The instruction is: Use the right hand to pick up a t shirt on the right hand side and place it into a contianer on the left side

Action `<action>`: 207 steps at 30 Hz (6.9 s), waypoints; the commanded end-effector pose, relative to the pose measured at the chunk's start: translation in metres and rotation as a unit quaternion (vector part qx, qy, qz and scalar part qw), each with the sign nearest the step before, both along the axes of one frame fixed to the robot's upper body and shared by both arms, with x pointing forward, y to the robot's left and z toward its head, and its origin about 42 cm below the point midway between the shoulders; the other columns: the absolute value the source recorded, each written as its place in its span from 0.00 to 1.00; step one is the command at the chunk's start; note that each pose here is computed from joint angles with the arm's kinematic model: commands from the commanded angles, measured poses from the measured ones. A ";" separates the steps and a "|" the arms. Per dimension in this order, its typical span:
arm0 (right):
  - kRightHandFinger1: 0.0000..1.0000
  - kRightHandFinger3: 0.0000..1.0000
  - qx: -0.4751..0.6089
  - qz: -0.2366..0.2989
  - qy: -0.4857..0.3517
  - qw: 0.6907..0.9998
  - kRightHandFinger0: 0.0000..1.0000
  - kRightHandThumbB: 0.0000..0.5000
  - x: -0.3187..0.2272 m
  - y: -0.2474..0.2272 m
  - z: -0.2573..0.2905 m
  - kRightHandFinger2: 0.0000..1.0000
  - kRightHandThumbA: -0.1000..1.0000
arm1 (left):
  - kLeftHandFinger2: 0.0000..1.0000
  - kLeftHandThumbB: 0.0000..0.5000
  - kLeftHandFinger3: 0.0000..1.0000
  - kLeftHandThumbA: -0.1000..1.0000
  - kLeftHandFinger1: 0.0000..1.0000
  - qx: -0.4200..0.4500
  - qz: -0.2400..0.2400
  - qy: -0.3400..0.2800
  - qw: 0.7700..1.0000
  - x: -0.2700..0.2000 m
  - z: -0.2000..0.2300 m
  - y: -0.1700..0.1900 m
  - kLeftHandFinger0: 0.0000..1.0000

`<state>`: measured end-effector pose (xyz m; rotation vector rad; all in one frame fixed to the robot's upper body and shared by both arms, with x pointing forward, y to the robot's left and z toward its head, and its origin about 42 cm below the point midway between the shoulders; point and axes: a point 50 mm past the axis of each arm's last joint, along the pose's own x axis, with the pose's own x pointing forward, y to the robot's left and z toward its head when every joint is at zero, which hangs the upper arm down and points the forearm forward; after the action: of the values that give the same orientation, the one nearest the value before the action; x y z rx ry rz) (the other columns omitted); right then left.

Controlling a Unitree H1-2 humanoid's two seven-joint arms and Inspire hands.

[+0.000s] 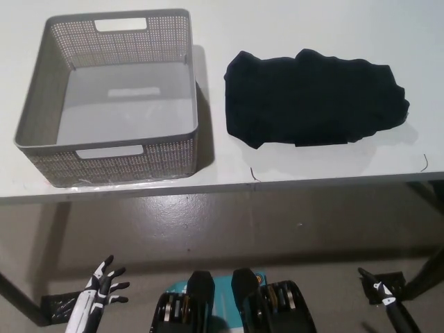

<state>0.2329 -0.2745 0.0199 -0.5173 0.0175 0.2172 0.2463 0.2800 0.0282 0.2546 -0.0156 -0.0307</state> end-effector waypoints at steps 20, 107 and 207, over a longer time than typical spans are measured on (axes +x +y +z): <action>1.00 1.00 -0.133 -0.170 -0.277 0.936 1.00 1.00 0.062 0.001 0.158 1.00 0.62 | 0.87 0.43 1.00 1.00 0.76 0.026 -0.014 -0.036 0.999 0.007 0.013 0.007 0.67; 1.00 1.00 -0.340 -0.133 -0.210 0.907 1.00 1.00 0.291 0.068 0.194 1.00 0.83 | 0.84 0.47 1.00 1.00 0.74 0.033 -0.042 -0.061 0.997 0.035 0.038 -0.002 0.64; 0.00 0.00 0.341 0.093 -0.208 0.912 0.00 0.36 0.261 0.367 0.468 0.01 0.21 | 0.84 0.42 1.00 1.00 0.71 0.036 -0.107 -0.043 0.993 0.039 0.031 -0.057 0.58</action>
<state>0.5022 0.0593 0.4498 0.1952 -0.4143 0.2105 0.2756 0.2442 0.0483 0.3073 -0.0767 -0.1835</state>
